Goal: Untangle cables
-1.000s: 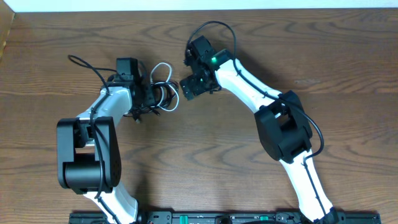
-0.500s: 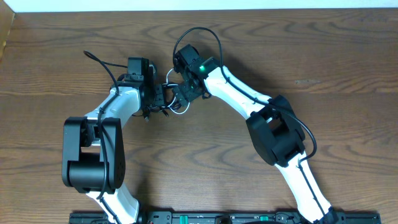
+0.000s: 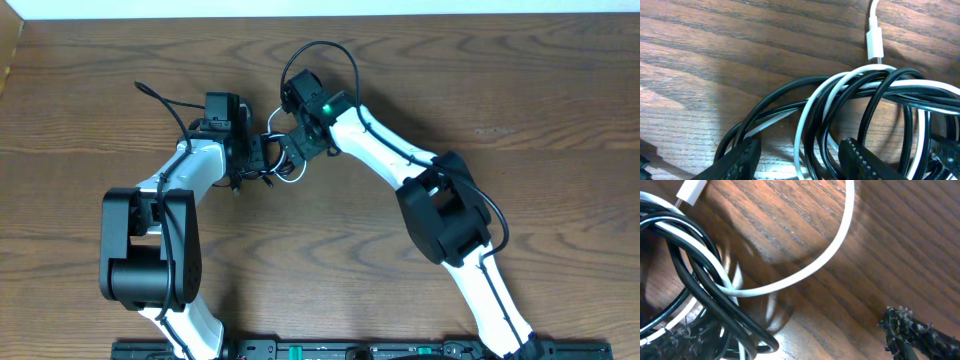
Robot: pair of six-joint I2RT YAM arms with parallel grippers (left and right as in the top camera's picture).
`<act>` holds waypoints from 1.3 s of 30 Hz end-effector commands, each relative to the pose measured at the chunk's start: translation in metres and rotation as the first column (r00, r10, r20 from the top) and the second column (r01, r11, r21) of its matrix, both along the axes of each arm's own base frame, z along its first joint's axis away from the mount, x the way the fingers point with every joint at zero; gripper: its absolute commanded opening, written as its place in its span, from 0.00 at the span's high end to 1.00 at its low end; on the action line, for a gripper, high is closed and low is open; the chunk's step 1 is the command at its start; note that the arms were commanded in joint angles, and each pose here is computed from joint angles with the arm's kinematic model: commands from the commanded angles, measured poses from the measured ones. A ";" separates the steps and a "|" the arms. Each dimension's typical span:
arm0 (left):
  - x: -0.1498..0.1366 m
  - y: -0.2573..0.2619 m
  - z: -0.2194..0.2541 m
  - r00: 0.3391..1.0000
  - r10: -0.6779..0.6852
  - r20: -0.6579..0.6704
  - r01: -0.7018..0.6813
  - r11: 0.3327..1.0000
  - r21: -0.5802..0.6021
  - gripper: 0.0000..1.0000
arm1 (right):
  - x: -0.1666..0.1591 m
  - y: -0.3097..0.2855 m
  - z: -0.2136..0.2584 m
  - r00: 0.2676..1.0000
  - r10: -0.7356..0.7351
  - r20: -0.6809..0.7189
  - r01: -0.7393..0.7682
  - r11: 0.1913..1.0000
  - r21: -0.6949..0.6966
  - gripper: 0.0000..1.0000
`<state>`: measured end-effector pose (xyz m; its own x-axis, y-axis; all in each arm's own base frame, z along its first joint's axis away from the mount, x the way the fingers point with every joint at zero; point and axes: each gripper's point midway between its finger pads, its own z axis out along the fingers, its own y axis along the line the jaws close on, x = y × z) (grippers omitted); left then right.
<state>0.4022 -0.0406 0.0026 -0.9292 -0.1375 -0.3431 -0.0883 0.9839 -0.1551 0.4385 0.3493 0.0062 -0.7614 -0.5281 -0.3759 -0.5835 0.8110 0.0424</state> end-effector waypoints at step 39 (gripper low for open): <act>-0.023 -0.008 -0.029 0.994 -0.023 -0.103 0.019 0.999 -0.035 0.51 | 0.021 -0.013 -0.052 1.000 0.006 0.030 -0.005 1.000 -0.028 0.03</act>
<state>0.4025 -0.0423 0.0029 -0.9291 -0.1373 -0.3434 -0.0847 0.9828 -0.1639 0.4683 0.3417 0.0052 -0.7158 -0.5376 -0.4457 -0.6049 0.7962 0.0112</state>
